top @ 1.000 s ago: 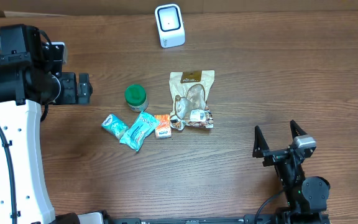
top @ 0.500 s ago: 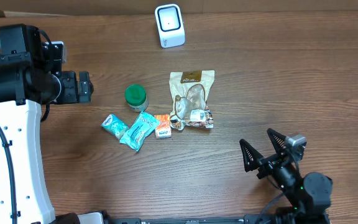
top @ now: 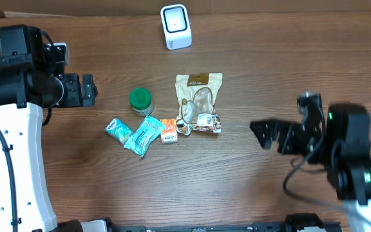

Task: Scan the item barcode
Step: 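Retract the left gripper to the left and raise the right arm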

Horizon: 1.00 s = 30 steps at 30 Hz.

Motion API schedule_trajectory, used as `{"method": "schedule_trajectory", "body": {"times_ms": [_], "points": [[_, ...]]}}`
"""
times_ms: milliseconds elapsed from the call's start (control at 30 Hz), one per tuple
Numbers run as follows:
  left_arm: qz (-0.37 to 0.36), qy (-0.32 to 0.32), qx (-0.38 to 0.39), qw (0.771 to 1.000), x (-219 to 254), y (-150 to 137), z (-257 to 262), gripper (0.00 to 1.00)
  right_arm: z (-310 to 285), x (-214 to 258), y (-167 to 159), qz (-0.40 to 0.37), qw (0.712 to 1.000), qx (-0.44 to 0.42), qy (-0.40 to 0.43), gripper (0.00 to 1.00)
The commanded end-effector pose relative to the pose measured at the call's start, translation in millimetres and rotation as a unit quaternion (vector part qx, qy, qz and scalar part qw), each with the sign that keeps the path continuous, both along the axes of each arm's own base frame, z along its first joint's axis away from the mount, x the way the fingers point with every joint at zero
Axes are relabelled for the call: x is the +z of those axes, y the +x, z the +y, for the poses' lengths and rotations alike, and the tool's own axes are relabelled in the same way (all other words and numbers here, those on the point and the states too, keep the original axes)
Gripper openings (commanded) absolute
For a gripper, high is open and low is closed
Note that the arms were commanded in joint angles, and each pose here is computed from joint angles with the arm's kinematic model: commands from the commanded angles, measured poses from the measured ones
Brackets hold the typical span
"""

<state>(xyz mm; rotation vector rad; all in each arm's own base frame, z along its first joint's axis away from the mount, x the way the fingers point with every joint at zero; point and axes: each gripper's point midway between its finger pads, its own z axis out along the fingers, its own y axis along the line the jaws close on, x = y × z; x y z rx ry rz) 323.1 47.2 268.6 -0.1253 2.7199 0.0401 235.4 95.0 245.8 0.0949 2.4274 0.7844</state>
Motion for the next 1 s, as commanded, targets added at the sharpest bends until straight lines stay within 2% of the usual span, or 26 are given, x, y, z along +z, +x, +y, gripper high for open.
{"method": "schedule_trajectory", "body": {"times_ms": [0,233,333,467,500,533,567,633,700,767,900,967], "points": [[-0.008,-0.003,0.01,1.0,4,2,3,1.0,20,1,12,0.045,0.997,0.032,0.06,1.0],[-0.008,-0.003,0.01,1.0,4,2,3,1.0,37,-33,20,0.156,0.98,0.053,0.115,0.95],[-0.008,-0.003,0.01,1.0,4,2,3,1.0,41,-40,22,0.18,0.973,0.06,0.13,0.94],[-0.008,-0.003,0.01,1.0,4,2,3,1.0,41,-45,25,0.182,0.973,0.065,0.126,0.85],[-0.008,-0.003,0.01,1.0,4,2,3,1.0,41,-45,25,0.18,0.973,0.068,0.124,0.8],[-0.008,-0.003,0.01,1.0,4,2,3,1.0,41,-45,25,0.178,0.974,0.07,0.123,0.66],[-0.007,-0.003,0.01,1.0,4,2,3,1.0,41,-45,25,0.176,0.974,0.072,0.123,0.39],[-0.007,-0.003,0.01,1.0,4,2,3,1.0,41,-45,24,0.177,0.974,0.072,0.123,0.23],[-0.008,-0.003,0.01,1.0,4,2,3,1.0,41,-45,24,0.178,0.974,0.072,0.123,0.15],[-0.008,-0.003,0.01,1.0,4,2,3,1.0,43,-44,21,0.183,0.972,0.075,0.128,0.11],[-0.007,-0.003,0.01,1.0,4,2,3,0.99,45,-44,15,0.216,0.963,0.059,0.147,0.04],[-0.007,-0.003,0.01,1.0,4,2,3,1.0,45,-44,13,0.24,0.957,0.039,0.158,0.04]]}}
